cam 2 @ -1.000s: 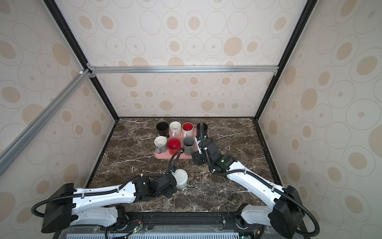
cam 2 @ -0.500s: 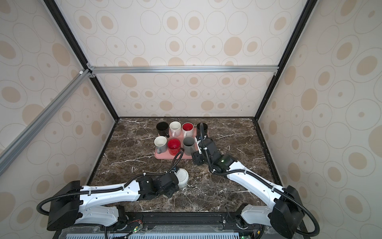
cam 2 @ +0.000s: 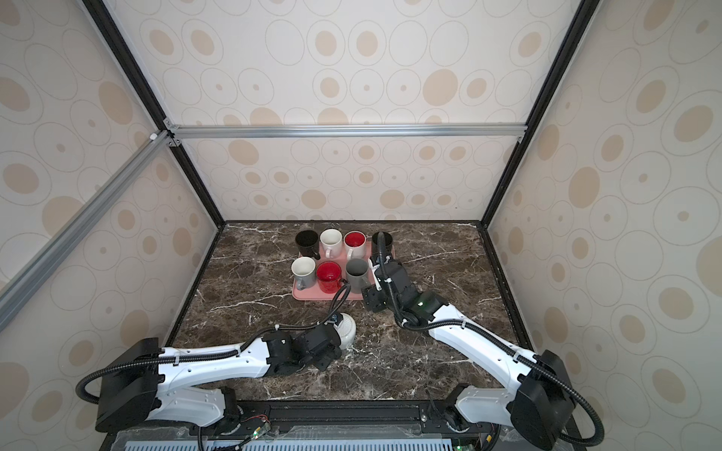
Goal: Turn the mug right side up
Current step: Pick up the mug from the center of the table, then place the mug on the tray.
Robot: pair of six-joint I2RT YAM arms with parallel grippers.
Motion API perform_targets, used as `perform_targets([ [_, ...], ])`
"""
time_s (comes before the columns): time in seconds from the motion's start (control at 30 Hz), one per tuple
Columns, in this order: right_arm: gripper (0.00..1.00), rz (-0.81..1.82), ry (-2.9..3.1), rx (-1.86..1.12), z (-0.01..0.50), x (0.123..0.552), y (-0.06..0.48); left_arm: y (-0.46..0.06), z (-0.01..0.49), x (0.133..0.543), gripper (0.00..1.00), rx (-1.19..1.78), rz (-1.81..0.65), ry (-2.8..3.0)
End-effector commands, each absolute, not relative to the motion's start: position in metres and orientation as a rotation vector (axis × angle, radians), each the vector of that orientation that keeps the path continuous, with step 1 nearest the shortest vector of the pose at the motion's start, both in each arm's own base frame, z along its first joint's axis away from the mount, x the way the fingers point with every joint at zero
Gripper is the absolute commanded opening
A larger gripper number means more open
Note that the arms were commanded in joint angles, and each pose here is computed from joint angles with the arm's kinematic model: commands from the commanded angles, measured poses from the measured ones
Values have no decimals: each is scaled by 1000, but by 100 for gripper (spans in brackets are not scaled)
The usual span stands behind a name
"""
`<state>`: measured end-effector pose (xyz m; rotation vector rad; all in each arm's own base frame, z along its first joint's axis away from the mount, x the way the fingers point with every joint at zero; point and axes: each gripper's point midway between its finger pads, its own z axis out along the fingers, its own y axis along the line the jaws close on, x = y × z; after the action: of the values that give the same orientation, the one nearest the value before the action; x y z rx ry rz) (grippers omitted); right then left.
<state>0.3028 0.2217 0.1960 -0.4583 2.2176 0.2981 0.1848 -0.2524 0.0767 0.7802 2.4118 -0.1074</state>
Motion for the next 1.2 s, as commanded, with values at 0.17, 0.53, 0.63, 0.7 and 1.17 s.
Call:
perform_targets([
  [0.17, 75, 318, 2172, -398, 209, 299, 216, -261, 114, 199, 0, 682, -224, 2272],
  [0.53, 74, 383, 2106, -342, 226, 294, 212, -259, 154, 205, 0, 534, -436, 2163],
  [0.63, 74, 405, 2106, -340, 226, 292, 214, -256, 161, 208, 0, 509, -445, 2144],
  [0.7, 74, 436, 2098, -346, 227, 291, 218, -255, 170, 209, 0, 485, -458, 2121],
  [1.17, 76, 847, 1726, -372, 300, 253, 237, -220, 276, 229, 0, 191, -589, 1750],
])
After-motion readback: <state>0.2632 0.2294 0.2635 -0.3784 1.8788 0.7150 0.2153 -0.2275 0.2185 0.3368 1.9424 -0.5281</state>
